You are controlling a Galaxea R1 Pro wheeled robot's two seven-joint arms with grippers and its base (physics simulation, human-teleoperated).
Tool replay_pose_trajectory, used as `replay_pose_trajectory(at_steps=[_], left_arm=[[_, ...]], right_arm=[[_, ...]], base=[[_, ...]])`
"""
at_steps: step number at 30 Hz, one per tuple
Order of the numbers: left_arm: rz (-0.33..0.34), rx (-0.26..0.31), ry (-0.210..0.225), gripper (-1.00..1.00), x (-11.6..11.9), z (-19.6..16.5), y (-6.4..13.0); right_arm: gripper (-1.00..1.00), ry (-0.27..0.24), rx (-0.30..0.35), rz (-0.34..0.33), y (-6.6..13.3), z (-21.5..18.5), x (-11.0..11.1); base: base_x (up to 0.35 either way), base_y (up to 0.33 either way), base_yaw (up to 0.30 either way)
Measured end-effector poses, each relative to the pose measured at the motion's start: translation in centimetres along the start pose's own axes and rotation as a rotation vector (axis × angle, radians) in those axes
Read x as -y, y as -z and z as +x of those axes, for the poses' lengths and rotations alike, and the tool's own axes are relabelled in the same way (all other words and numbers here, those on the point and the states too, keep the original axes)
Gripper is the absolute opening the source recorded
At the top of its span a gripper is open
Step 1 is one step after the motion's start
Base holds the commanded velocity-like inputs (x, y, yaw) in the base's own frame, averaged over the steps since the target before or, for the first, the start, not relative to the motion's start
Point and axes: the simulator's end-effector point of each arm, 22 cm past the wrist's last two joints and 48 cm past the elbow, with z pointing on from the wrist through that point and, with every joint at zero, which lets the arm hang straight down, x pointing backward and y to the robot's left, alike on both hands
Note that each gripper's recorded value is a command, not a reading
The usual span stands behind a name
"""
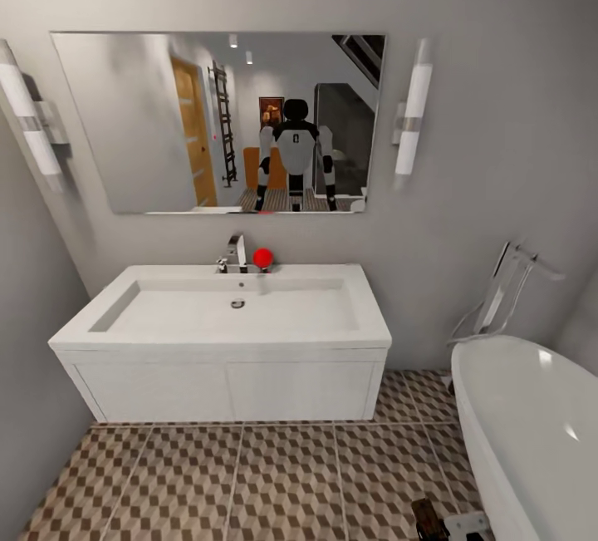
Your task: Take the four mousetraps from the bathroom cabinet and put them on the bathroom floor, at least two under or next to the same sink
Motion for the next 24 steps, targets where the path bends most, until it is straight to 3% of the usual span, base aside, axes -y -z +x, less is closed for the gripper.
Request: replay_pose_trajectory(at_steps=[12, 17, 24], left_arm=[[-0.003, -0.001, 0.001, -1.00, -0.2, 0.0, 0.0], [-0.009, 0.006, -0.001, -1.00, -0.5, -0.2, -0.1], [-0.010, 0.009, 0.000, -1.00, -0.6, -0.3, -0.1]], right_arm=[[-1.00, -0.001, -0.008, 0.003, 0.0, 0.2, 0.1], [-1.00, -0.012, -0.125, -0.011, 0.1, 2.6, -1.6], [-1.00, -0.008, -0.173, -0.017, 0.3, 3.6, -2.1]], base=[[0.278, 0.000, 0.000], [0.032, 0.000, 0.000], [0.039, 0.000, 0.000]])
